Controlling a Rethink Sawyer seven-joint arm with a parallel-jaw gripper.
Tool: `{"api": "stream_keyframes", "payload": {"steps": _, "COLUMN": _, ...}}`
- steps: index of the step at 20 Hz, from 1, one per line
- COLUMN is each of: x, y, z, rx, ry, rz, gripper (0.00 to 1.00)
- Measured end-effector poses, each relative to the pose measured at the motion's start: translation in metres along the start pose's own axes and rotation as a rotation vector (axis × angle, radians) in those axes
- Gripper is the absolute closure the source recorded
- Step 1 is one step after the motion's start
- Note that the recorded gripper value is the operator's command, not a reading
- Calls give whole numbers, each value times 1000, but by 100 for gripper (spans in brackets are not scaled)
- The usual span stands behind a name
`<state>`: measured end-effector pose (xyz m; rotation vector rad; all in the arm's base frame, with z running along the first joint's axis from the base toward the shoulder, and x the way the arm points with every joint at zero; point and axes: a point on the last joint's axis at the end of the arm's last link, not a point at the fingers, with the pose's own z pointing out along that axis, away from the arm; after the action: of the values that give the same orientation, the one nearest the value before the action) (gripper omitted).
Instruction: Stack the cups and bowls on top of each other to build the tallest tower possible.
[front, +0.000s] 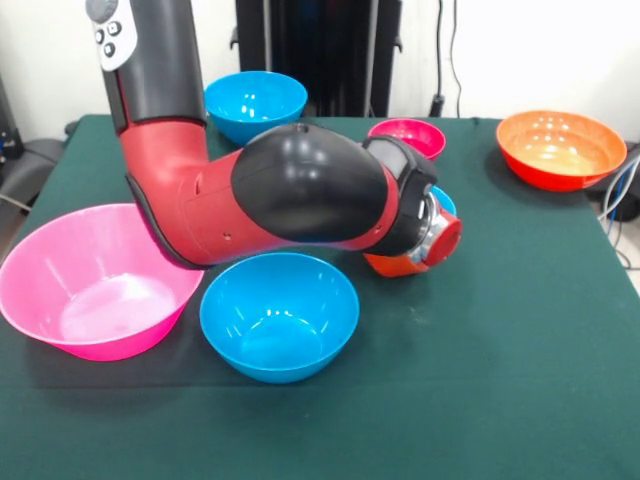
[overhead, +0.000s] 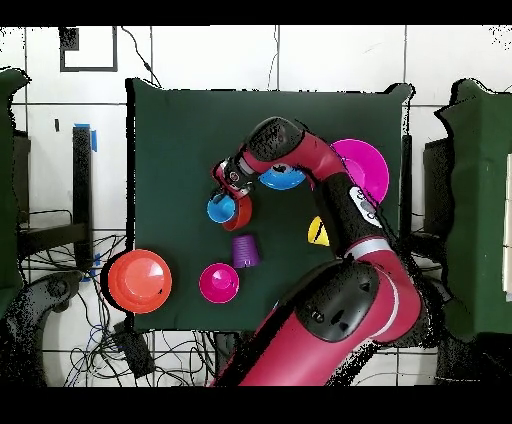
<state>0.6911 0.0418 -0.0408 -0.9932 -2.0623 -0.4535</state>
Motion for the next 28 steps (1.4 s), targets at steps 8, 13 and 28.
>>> {"api": "stream_keyframes", "payload": {"steps": 8, "x": -7, "y": -16, "z": -22, "rx": 36, "ry": -64, "rz": 1, "gripper": 100}}
{"api": "stream_keyframes", "payload": {"steps": 13, "x": -11, "y": -23, "z": -31, "rx": 45, "ry": -91, "rz": 4, "gripper": 100}}
{"api": "stream_keyframes", "payload": {"steps": 28, "x": 2, "y": -61, "z": -110, "rx": 100, "ry": -181, "rz": 39, "gripper": 100}}
